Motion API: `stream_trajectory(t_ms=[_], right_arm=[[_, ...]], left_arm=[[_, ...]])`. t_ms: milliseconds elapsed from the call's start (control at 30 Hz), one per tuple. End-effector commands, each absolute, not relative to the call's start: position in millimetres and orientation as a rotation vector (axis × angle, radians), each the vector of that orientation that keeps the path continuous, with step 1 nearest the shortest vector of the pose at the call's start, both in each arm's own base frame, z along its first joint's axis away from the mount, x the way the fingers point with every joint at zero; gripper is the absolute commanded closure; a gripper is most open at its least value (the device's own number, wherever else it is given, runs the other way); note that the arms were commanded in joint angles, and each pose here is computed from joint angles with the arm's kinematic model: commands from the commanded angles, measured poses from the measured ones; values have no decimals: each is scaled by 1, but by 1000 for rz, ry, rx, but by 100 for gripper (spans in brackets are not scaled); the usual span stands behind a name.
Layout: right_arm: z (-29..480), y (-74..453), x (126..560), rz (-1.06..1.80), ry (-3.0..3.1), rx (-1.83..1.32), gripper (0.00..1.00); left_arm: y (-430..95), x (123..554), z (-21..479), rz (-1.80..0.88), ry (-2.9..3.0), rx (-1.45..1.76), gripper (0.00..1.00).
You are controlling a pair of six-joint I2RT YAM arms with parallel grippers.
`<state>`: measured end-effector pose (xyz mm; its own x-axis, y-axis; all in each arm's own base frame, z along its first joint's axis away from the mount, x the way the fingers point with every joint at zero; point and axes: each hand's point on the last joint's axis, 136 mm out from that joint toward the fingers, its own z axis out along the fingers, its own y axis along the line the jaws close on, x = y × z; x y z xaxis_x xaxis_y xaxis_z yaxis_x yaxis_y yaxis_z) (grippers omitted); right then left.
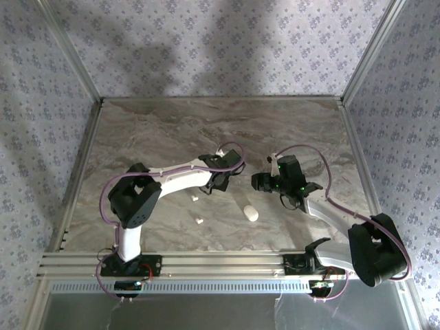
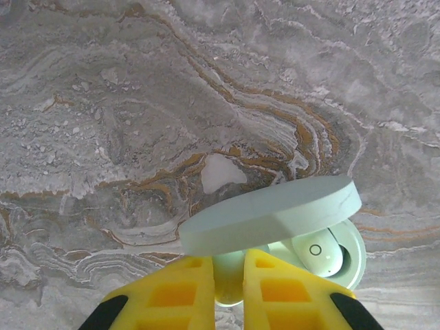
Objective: Insert the wireless bluetooth earbuds into the charging case
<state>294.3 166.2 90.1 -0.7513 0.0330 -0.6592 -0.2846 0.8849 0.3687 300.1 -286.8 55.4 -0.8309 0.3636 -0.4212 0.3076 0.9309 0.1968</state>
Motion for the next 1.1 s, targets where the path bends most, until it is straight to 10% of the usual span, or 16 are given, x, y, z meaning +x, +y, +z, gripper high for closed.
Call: stream_trajectory(t_ms=[0,1067], right_arm=[[91,165,293,611,2356,-161,36],[91,164,293,609,2355,-158,36]], left_arm=[[-287,298,53,211,2630,525,86],[-295,285,63,222,2641,575,74]])
